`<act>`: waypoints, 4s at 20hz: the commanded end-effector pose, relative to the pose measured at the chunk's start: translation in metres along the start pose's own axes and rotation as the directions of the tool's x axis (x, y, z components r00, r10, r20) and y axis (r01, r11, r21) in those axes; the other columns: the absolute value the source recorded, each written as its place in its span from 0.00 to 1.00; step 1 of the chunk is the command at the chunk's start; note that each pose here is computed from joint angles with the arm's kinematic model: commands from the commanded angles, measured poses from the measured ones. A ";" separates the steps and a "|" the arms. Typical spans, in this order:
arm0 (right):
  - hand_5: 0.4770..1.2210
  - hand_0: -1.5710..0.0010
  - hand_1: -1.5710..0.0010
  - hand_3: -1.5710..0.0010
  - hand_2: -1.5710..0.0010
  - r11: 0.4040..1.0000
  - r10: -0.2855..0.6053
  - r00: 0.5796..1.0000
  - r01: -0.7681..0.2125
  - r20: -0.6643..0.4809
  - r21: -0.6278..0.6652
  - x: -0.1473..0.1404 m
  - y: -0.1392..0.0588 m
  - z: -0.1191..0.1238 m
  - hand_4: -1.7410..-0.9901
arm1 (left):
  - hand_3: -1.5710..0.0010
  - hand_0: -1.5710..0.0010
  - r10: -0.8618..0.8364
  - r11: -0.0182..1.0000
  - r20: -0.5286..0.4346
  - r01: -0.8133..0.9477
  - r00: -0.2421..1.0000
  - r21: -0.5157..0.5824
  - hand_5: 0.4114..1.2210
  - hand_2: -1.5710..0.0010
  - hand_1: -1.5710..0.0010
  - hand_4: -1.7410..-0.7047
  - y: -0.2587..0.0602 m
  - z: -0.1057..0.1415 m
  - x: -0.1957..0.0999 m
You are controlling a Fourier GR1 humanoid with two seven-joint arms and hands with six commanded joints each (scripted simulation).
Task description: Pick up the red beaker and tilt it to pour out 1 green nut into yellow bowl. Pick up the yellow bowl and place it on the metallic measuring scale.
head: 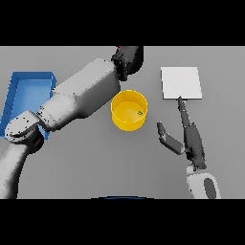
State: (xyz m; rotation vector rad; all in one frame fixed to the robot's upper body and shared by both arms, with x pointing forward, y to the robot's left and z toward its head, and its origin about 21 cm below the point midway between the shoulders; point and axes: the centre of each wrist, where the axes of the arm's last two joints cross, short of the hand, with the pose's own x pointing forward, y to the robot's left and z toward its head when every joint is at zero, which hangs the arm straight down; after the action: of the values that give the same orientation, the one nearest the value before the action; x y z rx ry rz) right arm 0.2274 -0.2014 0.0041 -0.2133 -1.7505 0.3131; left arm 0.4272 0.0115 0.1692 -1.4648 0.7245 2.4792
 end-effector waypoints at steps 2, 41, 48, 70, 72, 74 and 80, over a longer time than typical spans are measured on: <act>0.28 1.00 1.00 1.00 1.00 1.000 0.019 0.999 -0.019 0.029 0.002 0.000 0.000 0.004 0.96 | 0.00 0.00 0.070 0.998 -0.047 -0.070 0.996 0.009 1.00 0.00 0.00 0.01 -0.005 0.006 -0.027; 0.23 1.00 1.00 1.00 1.00 1.000 -0.009 1.000 0.008 0.004 0.016 -0.003 0.003 0.001 0.98 | 0.02 0.00 0.521 -0.286 -0.315 -0.510 -0.793 0.811 0.94 0.00 0.00 0.00 -0.285 0.160 0.054; 0.21 1.00 1.00 1.00 1.00 1.000 0.010 1.000 -0.011 0.012 0.015 -0.003 0.001 -0.001 0.96 | 0.01 0.00 0.531 -0.261 -0.370 -0.563 -0.762 0.784 0.59 0.00 0.00 0.20 -0.278 0.172 0.076; 0.27 1.00 1.00 1.00 1.00 0.857 0.363 0.923 -0.386 0.131 0.343 0.020 -0.020 -0.045 0.86 | 0.99 0.98 0.637 -0.274 -0.390 -0.668 -0.665 0.692 0.31 0.99 0.99 0.96 -0.275 0.173 0.090; 0.26 1.00 1.00 1.00 1.00 0.762 0.467 0.857 -0.515 0.218 0.393 0.027 -0.018 -0.061 0.79 | 0.99 0.99 0.638 -0.267 -0.394 -0.670 -0.661 0.693 0.32 0.99 0.99 0.97 -0.276 0.175 0.090; 0.27 1.00 1.00 1.00 1.00 0.656 0.530 0.796 -0.604 0.294 0.452 0.036 -0.013 -0.076 0.73 | 0.99 0.99 0.632 -0.262 -0.406 -0.675 -0.660 0.689 0.33 0.99 0.99 0.97 -0.276 0.173 0.090; 0.30 1.00 1.00 1.00 1.00 0.324 0.620 0.581 -0.801 0.527 0.502 0.050 -0.002 -0.108 0.68 | 1.00 1.00 0.635 -0.260 -0.415 -0.686 -0.651 0.679 0.36 1.00 1.00 0.96 -0.276 0.174 0.091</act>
State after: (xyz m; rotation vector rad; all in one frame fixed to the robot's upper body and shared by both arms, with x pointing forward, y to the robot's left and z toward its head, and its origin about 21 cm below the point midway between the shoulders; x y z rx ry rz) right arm 0.3236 -0.1773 0.0706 -0.4068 -1.5165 1.7437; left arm 0.3526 0.3270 0.0720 -2.7736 3.6623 1.4788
